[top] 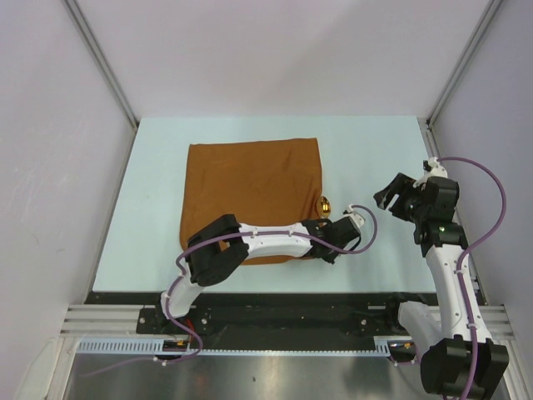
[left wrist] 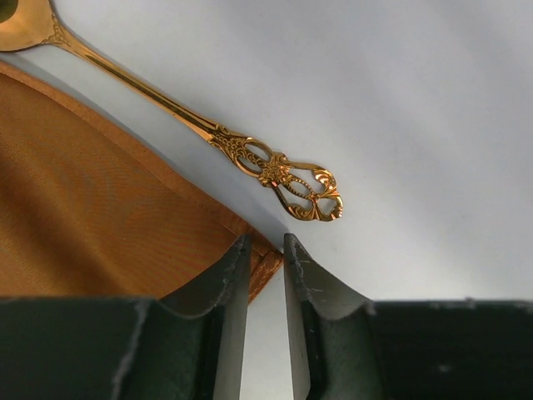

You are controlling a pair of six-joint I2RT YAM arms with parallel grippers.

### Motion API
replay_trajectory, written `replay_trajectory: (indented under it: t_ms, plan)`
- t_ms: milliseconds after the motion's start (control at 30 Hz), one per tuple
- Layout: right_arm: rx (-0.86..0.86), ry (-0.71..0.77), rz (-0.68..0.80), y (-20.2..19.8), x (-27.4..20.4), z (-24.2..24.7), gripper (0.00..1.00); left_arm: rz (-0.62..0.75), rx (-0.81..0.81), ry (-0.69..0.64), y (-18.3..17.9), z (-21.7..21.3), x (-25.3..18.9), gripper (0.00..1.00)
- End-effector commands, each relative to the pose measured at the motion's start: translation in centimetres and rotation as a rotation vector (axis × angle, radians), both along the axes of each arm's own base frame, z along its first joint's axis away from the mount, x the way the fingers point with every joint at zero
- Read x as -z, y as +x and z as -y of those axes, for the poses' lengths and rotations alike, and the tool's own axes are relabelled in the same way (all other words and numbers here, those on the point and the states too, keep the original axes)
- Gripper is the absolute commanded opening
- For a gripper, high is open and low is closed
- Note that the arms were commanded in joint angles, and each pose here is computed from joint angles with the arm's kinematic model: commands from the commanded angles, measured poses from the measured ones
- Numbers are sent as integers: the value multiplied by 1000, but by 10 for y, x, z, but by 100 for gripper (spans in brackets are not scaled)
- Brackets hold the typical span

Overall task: Fold the napkin, place the utensils inside, and roll it up
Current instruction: Fold the napkin at the center of the board.

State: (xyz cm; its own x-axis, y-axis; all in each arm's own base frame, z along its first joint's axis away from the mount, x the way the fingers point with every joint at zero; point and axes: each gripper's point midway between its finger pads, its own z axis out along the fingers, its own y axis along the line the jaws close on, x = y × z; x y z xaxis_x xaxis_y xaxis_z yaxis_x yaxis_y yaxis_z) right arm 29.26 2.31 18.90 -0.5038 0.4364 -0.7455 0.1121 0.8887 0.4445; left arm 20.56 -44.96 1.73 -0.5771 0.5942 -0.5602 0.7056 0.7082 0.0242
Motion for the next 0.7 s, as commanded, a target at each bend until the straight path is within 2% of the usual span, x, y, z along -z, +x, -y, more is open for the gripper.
replay_trajectory:
  t_ms: [0,167,333,467,533,667]
  plan:
    - [3,-11,31,1,-9,2,73,-128,-3,243,-24,-54,60,26]
    - [6,-17,27,0,-8,3,73,-129,1,252,-27,-62,61,19]
    - [19,-35,25,-3,-7,6,73,-113,29,189,-29,-60,50,0]
    - [17,-34,24,-4,-7,6,73,-93,92,26,-30,-34,21,0]
    - [19,-34,29,-4,-9,6,73,-128,128,-67,-39,-21,3,0]
    - [24,-41,33,-5,-12,8,73,-67,85,-158,-26,-13,-31,0]
